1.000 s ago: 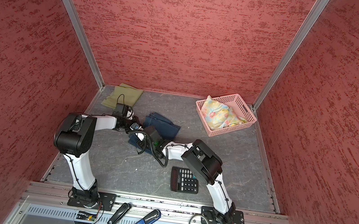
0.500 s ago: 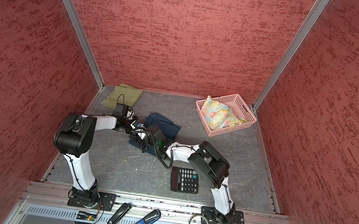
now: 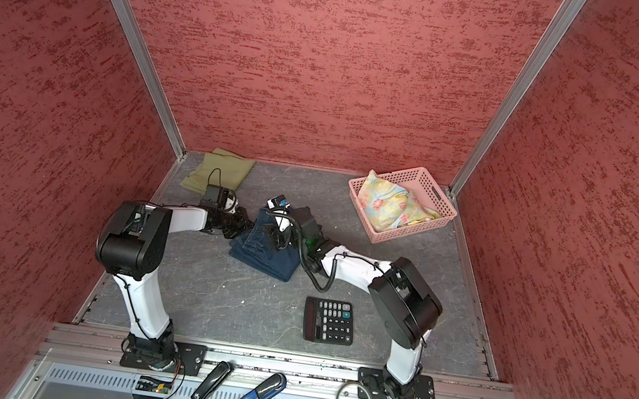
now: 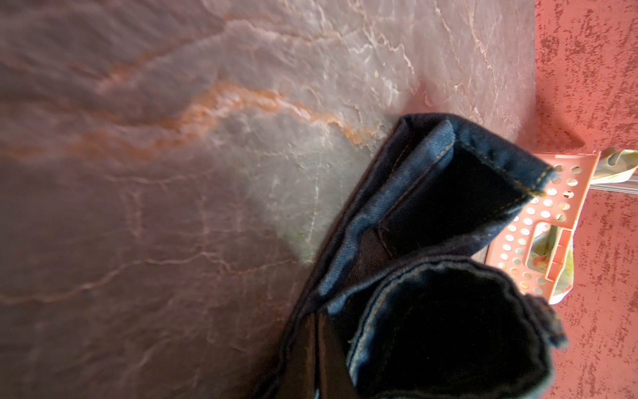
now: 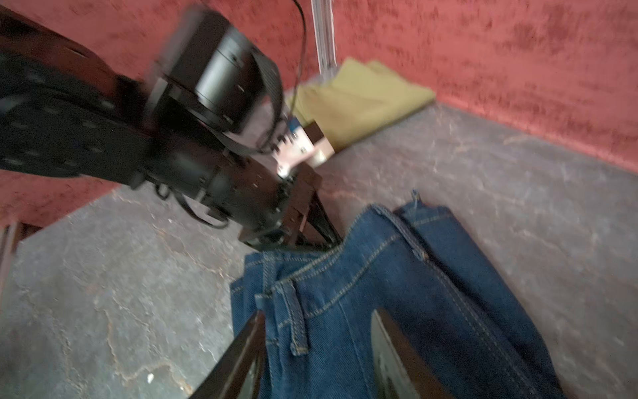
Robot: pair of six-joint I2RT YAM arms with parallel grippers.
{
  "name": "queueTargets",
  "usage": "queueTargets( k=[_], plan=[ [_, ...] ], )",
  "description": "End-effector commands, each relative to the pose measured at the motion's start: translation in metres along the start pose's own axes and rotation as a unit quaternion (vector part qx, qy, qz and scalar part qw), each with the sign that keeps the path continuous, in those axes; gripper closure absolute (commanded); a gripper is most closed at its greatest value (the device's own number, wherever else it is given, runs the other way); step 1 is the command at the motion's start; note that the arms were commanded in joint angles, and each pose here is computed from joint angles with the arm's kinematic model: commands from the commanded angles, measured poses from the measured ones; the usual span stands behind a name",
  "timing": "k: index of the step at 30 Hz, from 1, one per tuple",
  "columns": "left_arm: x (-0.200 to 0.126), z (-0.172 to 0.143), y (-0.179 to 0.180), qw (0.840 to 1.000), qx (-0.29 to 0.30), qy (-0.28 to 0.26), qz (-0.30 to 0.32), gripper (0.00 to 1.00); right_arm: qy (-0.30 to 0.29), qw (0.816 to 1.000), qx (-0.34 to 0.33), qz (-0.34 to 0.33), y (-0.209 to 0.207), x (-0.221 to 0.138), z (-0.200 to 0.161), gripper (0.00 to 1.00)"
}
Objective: Fold and stack skirts
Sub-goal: Smooth out the skirt at the center of the table.
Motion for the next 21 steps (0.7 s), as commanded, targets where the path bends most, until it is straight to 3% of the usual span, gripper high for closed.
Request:
queueTargets(
  k=[1, 12, 21],
  plan=[
    [0.007, -0.039, 0.023, 0.997, -0.043, 0.059, 0.037, 0.93, 0.076, 0.996, 0.039, -0.012, -0.008, 0.018, -0.021, 0.52],
    [0.003, -0.084, 0.020, 0.995, -0.052, 0.082, 0.029, 0.94, 0.123, 0.984, 0.100, 0.082, 0.004, 0.061, -0.051, 0.53],
    [0.002, -0.088, 0.023, 0.995, -0.053, 0.084, 0.031, 0.94, 0.073, 0.997, 0.017, 0.027, 0.005, 0.015, -0.012, 0.49]
  ],
)
Point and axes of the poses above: each gripper's point midway between its finger pads, its own x axis out along the fingers, its own y axis along the line the jaws close on, z = x × y, the point moved 5 cm from there along -x, back along the fingers, and after that the axes turned 12 degrees about x, right-handed, at the moved point
